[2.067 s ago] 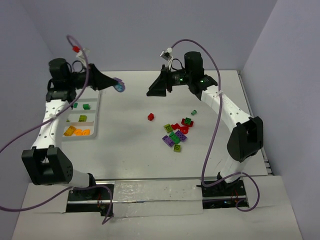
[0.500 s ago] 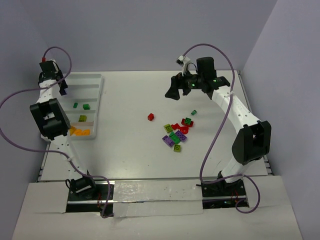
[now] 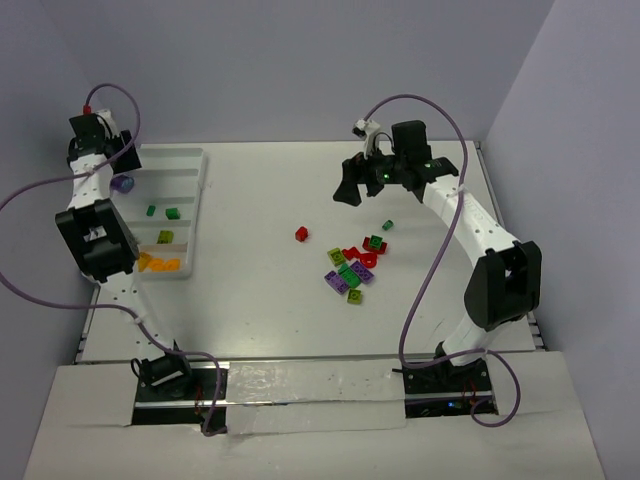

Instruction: Sort the legos into containers by color

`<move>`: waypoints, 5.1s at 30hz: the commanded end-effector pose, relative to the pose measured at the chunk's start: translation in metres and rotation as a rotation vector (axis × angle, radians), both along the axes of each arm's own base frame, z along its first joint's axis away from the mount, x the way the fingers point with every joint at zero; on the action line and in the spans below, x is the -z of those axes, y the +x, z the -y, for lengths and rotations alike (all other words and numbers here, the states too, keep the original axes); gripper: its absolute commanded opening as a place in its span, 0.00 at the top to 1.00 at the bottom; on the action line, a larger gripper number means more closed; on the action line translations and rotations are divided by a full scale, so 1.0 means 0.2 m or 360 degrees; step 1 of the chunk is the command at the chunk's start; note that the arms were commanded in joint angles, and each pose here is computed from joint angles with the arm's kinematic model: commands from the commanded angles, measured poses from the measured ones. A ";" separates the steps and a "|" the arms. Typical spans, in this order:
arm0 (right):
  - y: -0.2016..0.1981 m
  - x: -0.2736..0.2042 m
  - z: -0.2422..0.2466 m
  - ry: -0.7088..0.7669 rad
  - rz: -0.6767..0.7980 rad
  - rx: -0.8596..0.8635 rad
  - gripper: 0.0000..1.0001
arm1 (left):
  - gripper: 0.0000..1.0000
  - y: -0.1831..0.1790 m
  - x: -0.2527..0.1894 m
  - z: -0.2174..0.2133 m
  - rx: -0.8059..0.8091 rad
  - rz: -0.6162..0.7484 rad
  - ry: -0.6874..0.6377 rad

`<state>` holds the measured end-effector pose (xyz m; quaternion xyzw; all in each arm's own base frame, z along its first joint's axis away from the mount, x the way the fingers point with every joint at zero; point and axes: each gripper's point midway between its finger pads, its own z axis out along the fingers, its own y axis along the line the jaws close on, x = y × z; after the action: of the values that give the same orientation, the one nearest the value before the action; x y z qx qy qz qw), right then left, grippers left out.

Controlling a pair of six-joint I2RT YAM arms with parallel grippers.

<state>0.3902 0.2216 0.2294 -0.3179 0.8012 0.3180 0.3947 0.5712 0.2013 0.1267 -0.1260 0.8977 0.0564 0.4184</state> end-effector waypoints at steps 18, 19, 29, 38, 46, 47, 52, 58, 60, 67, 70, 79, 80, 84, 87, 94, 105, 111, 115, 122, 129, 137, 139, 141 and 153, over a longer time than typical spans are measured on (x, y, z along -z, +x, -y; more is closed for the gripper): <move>-0.34 0.36 0.37 -0.0746 -0.0151 -0.0034 0.51 | 0.28 -0.71 -0.53 1.52 0.1316 0.0204 -0.0138; -0.38 0.39 0.36 -0.0761 -0.0184 -0.0038 0.52 | 0.28 -0.71 -0.52 1.52 0.1306 0.0200 -0.0136; -0.62 0.63 0.33 -0.0940 -0.0405 -0.0099 0.53 | 0.28 -0.88 -0.39 1.66 0.1520 0.0079 -0.0246; -0.70 0.78 0.33 -0.1060 -0.0565 -0.0080 0.51 | 0.29 -0.87 -0.38 1.67 0.1512 0.0075 -0.0191; -0.69 0.87 0.29 -0.1087 -0.0634 -0.0067 0.41 | 0.28 -0.86 -0.39 1.65 0.1504 0.0086 -0.0161; -0.68 0.89 0.29 -0.1097 -0.0645 -0.0053 0.41 | 0.28 -0.86 -0.39 1.65 0.1501 0.0087 -0.0162; -0.66 0.97 0.30 -0.1142 -0.0691 -0.0011 0.41 | 0.28 -0.88 -0.39 1.66 0.1516 0.0095 -0.0176; -0.64 1.02 0.30 -0.1171 -0.0705 0.0002 0.40 | 0.28 -0.90 -0.38 1.65 0.1511 0.0092 -0.0168; -0.62 1.03 0.29 -0.1175 -0.0696 0.0004 0.40 | 0.27 -0.90 -0.39 1.66 0.1508 0.0099 -0.0175; -0.59 1.05 0.28 -0.1168 -0.0649 0.0002 0.43 | 0.27 -0.92 -0.39 1.68 0.1501 0.0108 -0.0240; -0.58 1.06 0.28 -0.1171 -0.0619 -0.0008 0.51 | 0.27 -0.92 -0.40 1.69 0.1493 0.0108 -0.0292; -0.59 0.82 0.23 -0.0996 -0.0371 -0.0201 0.79 | 0.28 -1.00 -0.49 1.82 0.1639 0.0139 -0.0544; -0.58 0.76 0.21 -0.0946 -0.0313 -0.0214 0.80 | 0.27 -1.00 -0.50 1.84 0.1648 0.0137 -0.0579; -0.51 0.44 0.09 -0.0689 -0.0029 -0.0278 0.83 | 0.26 -1.06 -0.58 1.96 0.1775 0.0127 -0.0894; -0.45 0.25 -0.01 -0.0544 0.0113 -0.0299 0.85 | 0.26 -1.07 -0.66 2.04 0.1756 0.0064 -0.1196; -0.30 0.07 -0.25 -0.0493 0.0249 -0.0350 0.86 | 0.18 -1.06 -0.84 2.18 0.1869 0.0082 -0.1433; -0.26 -0.05 -0.43 -0.0494 0.0369 -0.0361 0.86 | 0.16 -1.19 -0.77 2.35 0.2002 -0.0034 -0.1392; -0.28 -0.11 -0.49 -0.0484 0.0431 -0.0384 0.86 | 0.22 -1.15 -0.68 2.37 0.1885 -0.0096 -0.1342; -0.28 -0.14 -0.52 -0.0483 0.0467 -0.0378 0.86 | 0.33 -1.14 -0.68 2.38 0.1889 -0.0107 -0.1351; -0.25 -0.17 -0.55 -0.0480 0.0505 -0.0338 0.84 | 0.69 -1.17 -0.69 2.39 0.1930 -0.0126 -0.1383; -0.23 -0.15 -0.53 -0.0509 0.0495 -0.0289 0.09 | 1.00 -1.09 -0.72 2.22 0.1774 -0.0058 -0.1463; -0.25 -0.09 -0.40 -0.0551 0.0458 -0.0251 0.00 | 1.00 -0.62 -0.66 1.20 0.1094 0.0119 -0.0839; -0.25 -0.06 -0.37 -0.0564 0.0426 -0.0244 0.00 | 1.00 -0.52 -0.60 0.83 0.0866 0.0107 -0.0701; -0.24 -0.05 -0.36 -0.0563 0.0401 -0.0232 0.00 | 1.00 -0.45 -0.61 0.59 0.0711 0.0115 -0.0567; -0.17 0.02 -0.26 -0.0577 0.0332 -0.0154 0.00 | 0.87 -0.19 -0.27 -0.04 0.0204 -0.0013 -0.0110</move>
<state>0.3510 0.2790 0.2074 -0.4671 0.7893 0.1471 0.3704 0.5206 0.1876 0.1779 -0.0835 0.9105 -0.0672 0.3994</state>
